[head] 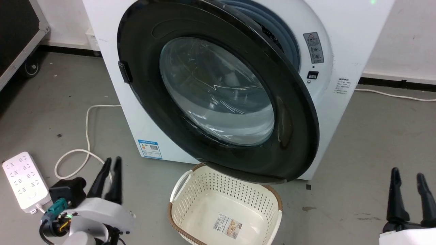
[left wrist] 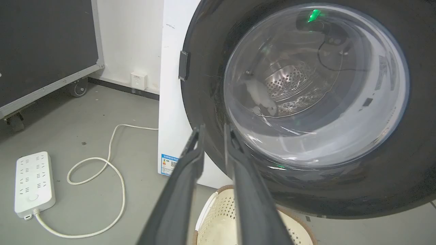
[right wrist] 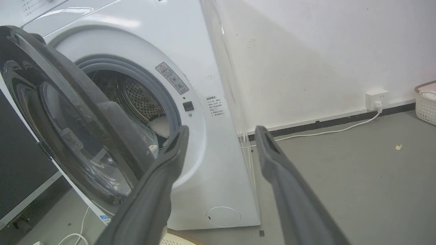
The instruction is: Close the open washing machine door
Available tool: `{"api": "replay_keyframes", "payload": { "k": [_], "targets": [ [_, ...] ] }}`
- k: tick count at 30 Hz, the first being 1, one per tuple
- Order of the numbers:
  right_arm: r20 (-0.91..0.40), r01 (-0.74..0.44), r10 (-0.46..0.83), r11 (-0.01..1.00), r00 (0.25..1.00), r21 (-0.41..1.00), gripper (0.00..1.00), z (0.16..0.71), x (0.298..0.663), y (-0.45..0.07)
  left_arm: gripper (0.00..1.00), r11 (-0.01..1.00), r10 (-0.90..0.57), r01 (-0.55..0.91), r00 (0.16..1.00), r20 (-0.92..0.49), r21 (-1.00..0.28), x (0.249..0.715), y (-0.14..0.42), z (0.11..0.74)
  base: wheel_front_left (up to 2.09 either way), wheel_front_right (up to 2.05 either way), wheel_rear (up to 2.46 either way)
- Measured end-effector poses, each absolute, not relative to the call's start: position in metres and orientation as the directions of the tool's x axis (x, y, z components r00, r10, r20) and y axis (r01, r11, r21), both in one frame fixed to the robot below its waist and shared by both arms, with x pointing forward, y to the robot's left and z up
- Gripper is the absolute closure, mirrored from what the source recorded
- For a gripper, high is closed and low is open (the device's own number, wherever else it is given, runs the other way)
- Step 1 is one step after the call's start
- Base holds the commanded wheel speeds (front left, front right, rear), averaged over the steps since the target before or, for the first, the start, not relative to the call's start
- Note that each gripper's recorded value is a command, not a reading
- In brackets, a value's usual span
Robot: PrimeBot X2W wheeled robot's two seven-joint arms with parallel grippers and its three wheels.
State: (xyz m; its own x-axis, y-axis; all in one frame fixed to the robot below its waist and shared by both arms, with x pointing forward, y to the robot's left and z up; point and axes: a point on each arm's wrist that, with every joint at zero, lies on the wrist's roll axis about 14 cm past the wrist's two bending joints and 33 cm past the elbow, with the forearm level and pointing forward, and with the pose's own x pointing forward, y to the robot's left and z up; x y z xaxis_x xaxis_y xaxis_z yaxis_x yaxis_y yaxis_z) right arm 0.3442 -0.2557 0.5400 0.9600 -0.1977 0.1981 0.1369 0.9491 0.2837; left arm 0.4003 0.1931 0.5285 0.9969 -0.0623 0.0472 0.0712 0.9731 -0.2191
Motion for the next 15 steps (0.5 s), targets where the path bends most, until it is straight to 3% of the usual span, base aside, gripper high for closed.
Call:
{"api": "replay_keyframes", "payload": {
  "k": [6, 7, 8, 9, 13, 15],
  "targets": [
    [0.172, 0.146, -0.198, 0.951, 0.965, 0.273, 0.00, 0.532, 0.339, -0.256, 0.00, 0.976, -0.065, 0.075, 0.996, 0.054, -0.203, 0.399, 0.192, 0.530, 0.00, 0.00, 0.00],
    [0.179, 0.154, -0.206, 0.951, 0.962, 0.267, 0.05, 0.534, 0.339, -0.259, 0.00, 0.978, -0.061, 0.071, 0.997, 0.057, -0.199, 0.399, 0.193, 0.530, 0.00, 0.00, 0.00],
    [0.192, 0.150, -0.199, 0.958, 0.961, 0.244, 0.66, 0.538, 0.339, -0.258, 0.00, 0.979, -0.059, 0.070, 0.997, 0.059, -0.193, 0.399, 0.193, 0.531, 0.00, 0.00, 0.00],
    [0.207, 0.137, -0.181, 0.968, 0.962, 0.210, 1.00, 0.544, 0.341, -0.255, 0.00, 0.979, -0.060, 0.071, 0.996, 0.063, -0.189, 0.399, 0.193, 0.531, 0.00, 0.00, 0.00],
    [0.263, 0.001, -0.039, 0.990, 0.964, 0.143, 1.00, 0.563, 0.355, -0.210, 0.00, 0.980, -0.060, 0.073, 0.996, 0.072, -0.187, 0.400, 0.189, 0.534, 0.00, 0.00, 0.00],
    [0.232, -0.103, 0.069, 0.985, 0.970, 0.136, 1.00, 0.559, 0.364, -0.173, 0.00, 0.979, -0.054, 0.066, 0.996, 0.067, -0.193, 0.401, 0.189, 0.531, 0.00, 0.00, 0.00]
  ]
}}
